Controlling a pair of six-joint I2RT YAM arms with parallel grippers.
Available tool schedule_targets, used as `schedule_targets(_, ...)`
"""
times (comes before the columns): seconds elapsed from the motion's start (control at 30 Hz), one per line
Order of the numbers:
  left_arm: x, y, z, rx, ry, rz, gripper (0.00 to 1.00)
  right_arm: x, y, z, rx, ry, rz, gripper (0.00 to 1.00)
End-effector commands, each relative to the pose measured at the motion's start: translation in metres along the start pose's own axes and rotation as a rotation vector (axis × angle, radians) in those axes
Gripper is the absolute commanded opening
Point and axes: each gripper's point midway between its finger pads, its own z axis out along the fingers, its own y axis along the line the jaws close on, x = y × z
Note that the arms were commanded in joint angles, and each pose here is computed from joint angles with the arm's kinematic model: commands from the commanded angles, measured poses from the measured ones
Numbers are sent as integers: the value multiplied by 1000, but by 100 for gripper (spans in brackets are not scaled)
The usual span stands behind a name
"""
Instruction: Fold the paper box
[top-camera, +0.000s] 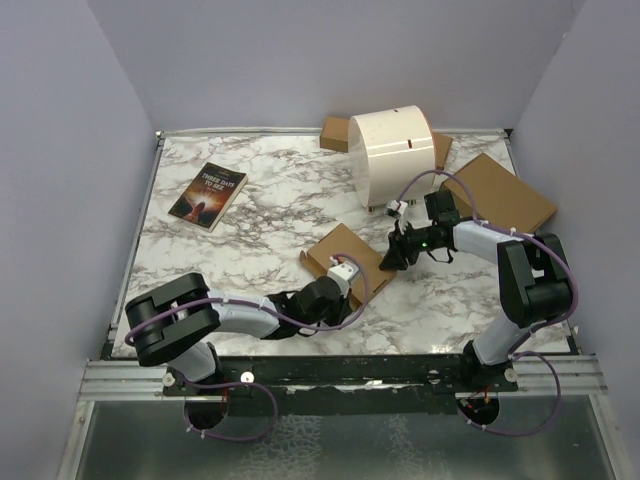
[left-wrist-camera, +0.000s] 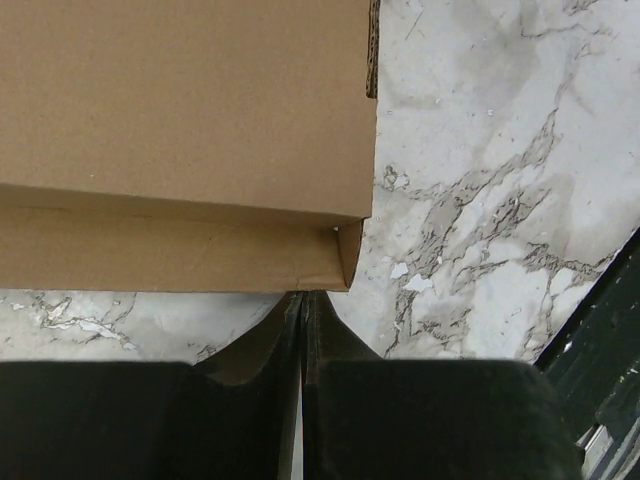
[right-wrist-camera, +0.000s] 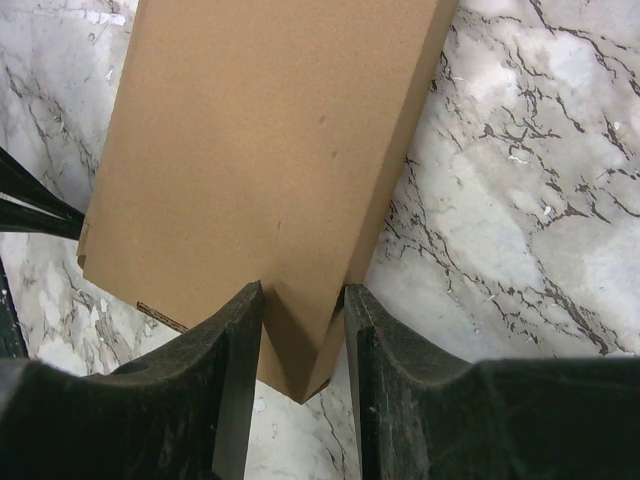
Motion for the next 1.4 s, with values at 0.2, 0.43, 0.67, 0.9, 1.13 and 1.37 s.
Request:
schedule_targets(0.2, -55, -18, 6, 42, -164, -52, 6, 7, 7, 4, -39, 25, 15, 37)
schedule_targets(0.43, -67, -28, 7, 87, -202, -103, 6, 8, 9, 6, -40, 30, 9, 37)
schedule_targets(0.67, -49, -29, 2, 123, -155, -71, 13, -4, 0, 0, 12, 23, 4, 44)
schedule_targets(0.9, -25, -26, -20, 162, -91, -31, 30, -34, -10, -22, 130, -22, -104, 60)
schedule_targets(1.13, -44, 4, -51, 51, -131, -14, 54, -54, 1, -43, 163, -56, -245, 66)
schedule_targets(1.37, -111, 71, -80, -139, -317, -89, 89, -62, 79, -57, -116, -198, -546, 73)
